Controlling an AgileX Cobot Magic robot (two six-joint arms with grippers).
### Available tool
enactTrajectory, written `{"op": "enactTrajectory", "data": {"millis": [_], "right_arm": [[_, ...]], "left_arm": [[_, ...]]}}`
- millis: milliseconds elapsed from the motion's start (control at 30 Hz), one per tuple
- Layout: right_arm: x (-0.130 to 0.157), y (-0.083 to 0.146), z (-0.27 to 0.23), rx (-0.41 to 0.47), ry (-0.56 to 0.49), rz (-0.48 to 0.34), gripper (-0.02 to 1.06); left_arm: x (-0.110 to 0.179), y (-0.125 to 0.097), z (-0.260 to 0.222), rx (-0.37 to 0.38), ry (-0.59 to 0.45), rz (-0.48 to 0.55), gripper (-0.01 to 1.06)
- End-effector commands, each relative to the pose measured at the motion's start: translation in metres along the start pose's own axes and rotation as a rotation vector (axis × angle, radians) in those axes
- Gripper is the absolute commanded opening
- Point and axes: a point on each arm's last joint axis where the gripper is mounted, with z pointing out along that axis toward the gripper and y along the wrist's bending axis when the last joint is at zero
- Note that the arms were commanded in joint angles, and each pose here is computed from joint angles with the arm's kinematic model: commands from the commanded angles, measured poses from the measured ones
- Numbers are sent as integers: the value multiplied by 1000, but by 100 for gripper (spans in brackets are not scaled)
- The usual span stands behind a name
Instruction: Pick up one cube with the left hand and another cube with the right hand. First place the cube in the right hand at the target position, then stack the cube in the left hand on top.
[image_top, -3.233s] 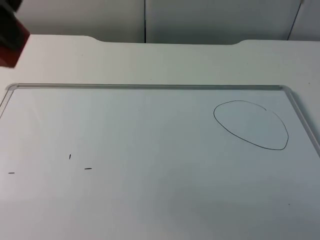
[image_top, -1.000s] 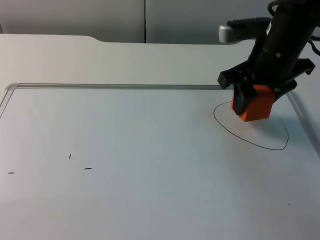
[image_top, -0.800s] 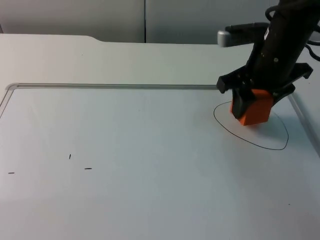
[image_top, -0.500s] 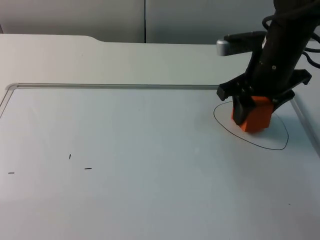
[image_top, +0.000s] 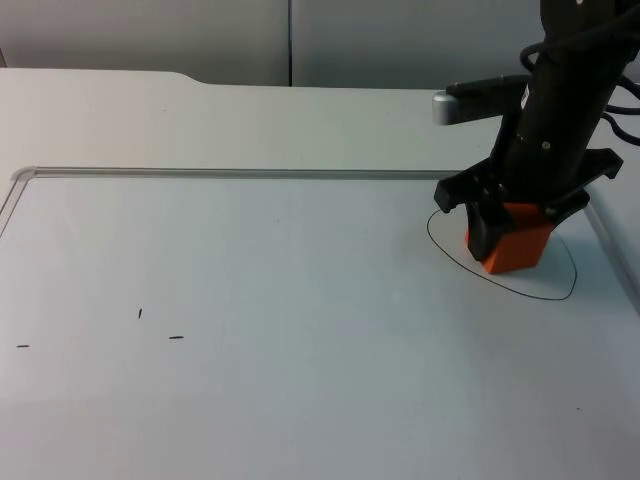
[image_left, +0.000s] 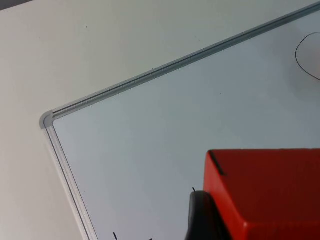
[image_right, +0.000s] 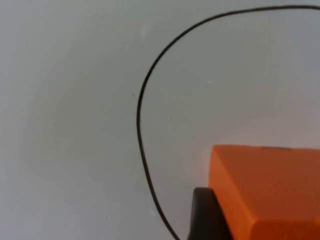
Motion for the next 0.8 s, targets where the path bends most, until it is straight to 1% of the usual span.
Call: {"op": "enactTrajectory", "data": {"millis": [0, 133, 200, 233, 267, 300, 367, 400, 500, 533, 567, 733, 767], "right_arm": [[5, 0, 15, 7, 54, -9, 0], [5, 0, 14, 4, 61, -6, 0], [6, 1, 14, -4, 63, 1, 13], [6, 1, 14, -4, 63, 1, 13], [6, 1, 14, -4, 63, 1, 21], [6, 1, 14, -4, 63, 1, 32], [5, 1, 14, -4, 58, 1, 60], [5, 1, 14, -4, 58, 1, 60], [4, 1, 9, -4, 40, 1, 101], [3, 1, 6, -4, 25, 1, 105], [3, 1, 6, -4, 25, 1, 105], [-3, 0, -26, -1, -82, 1, 105], [-3, 0, -26, -1, -82, 1, 105]], "left_arm": [[0, -3, -2, 12, -14, -7, 8], [0, -3, -2, 12, -14, -7, 8], [0, -3, -2, 12, -14, -7, 8], [0, -3, -2, 12, -14, -7, 8], [0, -3, -2, 12, -14, -7, 8], [0, -3, -2, 12, -14, -7, 8], [0, -3, -2, 12, -14, -7, 8], [0, -3, -2, 12, -14, -7, 8], [0, -3, -2, 12, -14, -7, 8], [0, -3, -2, 12, -14, -7, 8], [0, -3, -2, 12, -14, -7, 8], [0, -3, -2, 12, -14, -7, 8], [0, -3, -2, 12, -14, -7, 8]]}}
